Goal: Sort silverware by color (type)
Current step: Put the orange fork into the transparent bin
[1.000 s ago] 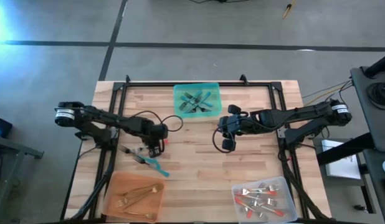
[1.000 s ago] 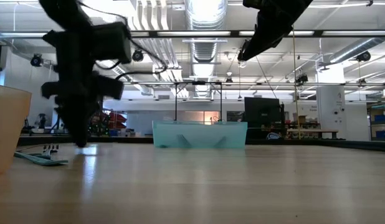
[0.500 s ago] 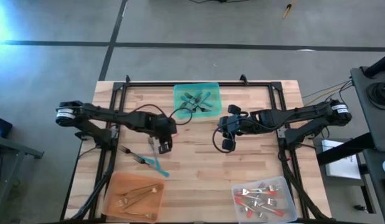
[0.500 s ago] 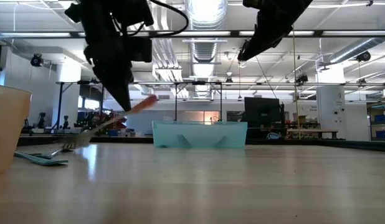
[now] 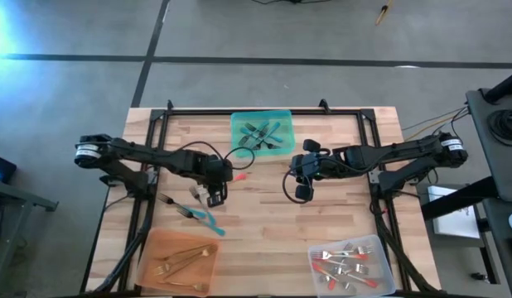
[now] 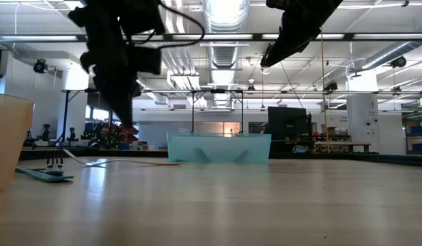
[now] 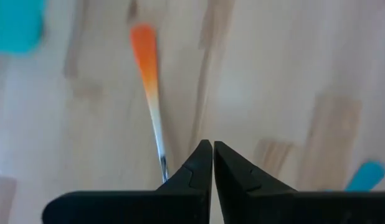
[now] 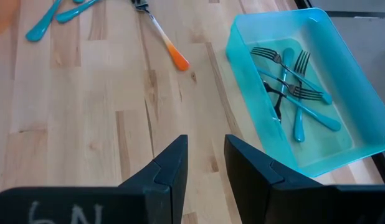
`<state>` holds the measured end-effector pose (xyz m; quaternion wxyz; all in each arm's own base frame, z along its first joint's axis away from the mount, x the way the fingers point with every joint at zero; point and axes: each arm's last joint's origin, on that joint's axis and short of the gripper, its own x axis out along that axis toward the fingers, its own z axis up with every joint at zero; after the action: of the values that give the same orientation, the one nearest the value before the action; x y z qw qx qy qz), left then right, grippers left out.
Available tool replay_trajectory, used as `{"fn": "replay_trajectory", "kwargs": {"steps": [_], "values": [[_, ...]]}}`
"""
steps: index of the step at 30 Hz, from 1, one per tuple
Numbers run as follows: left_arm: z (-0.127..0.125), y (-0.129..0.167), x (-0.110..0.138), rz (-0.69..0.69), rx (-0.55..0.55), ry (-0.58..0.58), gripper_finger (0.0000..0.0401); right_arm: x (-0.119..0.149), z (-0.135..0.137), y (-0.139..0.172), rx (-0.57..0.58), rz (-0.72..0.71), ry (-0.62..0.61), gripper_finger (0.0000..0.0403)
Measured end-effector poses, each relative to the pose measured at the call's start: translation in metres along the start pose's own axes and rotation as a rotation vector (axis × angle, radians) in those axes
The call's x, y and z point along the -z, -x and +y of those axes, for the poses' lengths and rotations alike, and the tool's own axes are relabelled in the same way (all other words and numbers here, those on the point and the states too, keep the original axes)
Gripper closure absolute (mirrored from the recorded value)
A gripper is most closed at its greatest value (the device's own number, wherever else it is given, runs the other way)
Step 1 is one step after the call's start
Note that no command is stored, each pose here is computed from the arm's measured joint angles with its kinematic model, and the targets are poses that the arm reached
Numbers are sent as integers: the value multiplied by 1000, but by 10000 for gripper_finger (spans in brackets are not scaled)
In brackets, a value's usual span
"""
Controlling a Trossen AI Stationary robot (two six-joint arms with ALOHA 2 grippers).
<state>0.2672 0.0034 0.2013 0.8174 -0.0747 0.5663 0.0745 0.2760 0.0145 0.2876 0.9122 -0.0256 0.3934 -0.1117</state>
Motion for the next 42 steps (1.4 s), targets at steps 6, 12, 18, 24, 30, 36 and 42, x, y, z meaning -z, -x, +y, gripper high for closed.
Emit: {"fn": "replay_trajectory", "kwargs": {"steps": [6,12,18,24,30,36,42], "values": [[3,-28,17,56,-18,-8,388,0,0,0,0,0,0,307],[3,-46,16,77,-37,-19,331,0,0,0,0,0,0,307],[11,-60,19,136,-269,-66,265,0,0,0,0,-1,0,307],[12,-64,19,147,-279,-85,228,0,0,0,0,-1,0,307],[15,-66,19,158,-257,-68,234,0,0,0,0,0,0,307],[18,-75,19,194,-176,-47,291,0,0,0,0,0,0,307],[16,-77,19,195,-131,-30,381,0,0,0,0,0,0,307]]}}
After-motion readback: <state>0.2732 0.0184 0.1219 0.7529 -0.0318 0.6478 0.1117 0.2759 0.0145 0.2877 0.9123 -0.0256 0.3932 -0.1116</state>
